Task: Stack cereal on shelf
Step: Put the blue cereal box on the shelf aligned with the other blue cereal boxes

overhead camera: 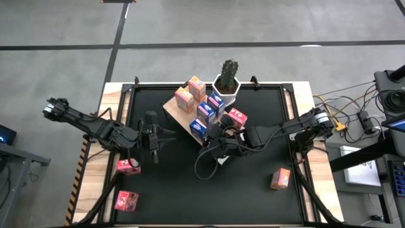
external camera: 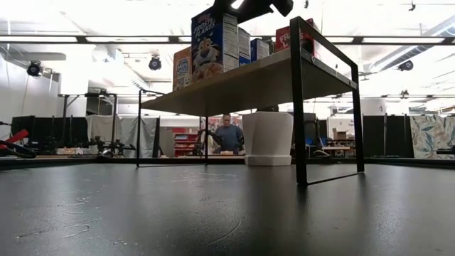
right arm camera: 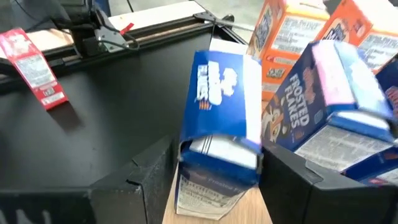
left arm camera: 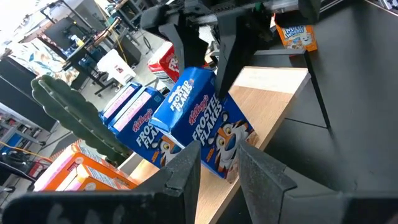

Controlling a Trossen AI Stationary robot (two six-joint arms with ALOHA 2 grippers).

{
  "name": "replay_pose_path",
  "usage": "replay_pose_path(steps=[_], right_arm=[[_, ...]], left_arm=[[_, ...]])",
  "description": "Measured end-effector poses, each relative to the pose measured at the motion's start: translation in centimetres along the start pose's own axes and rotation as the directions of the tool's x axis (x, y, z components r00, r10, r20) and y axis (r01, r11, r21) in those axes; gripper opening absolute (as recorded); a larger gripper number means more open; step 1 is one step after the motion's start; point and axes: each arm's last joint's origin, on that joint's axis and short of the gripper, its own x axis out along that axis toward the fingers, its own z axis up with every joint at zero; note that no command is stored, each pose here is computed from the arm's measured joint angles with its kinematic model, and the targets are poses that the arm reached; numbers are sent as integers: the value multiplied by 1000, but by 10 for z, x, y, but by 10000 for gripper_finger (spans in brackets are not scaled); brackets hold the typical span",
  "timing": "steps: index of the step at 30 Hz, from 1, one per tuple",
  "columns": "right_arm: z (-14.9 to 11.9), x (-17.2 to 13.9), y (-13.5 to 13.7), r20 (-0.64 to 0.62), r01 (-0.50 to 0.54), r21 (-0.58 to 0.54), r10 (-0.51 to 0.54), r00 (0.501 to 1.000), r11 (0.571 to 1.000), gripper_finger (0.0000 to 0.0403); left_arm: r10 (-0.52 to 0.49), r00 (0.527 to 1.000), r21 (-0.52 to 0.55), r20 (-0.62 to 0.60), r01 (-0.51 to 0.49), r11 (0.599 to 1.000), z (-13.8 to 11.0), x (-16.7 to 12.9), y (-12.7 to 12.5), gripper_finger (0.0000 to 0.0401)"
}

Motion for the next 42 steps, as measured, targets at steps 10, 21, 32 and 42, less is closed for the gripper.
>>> replay_pose_path(steps=[10, 21, 32, 42], right_arm=[[30, -33, -3, -11, -25, -21, 25, 1000, 999, 199], [16, -57, 0, -125, -21, -176, -1, 992, 984, 112], [-25, -19, 4, -105, 75, -248, -104, 989, 966, 12], [-19, -3, 0, -71, 53, -242, -72, 995, 969, 9]], left_arm=[[0, 1000, -2, -1, 0, 1000, 0, 0, 0, 88], [-1, 1000, -1, -2, 1, 1000, 0, 0, 0, 88], [-2, 1000, 0, -3, 2, 1000, 0, 0, 0, 88], [-2, 1000, 0, -3, 2, 1000, 0, 0, 0, 88]])
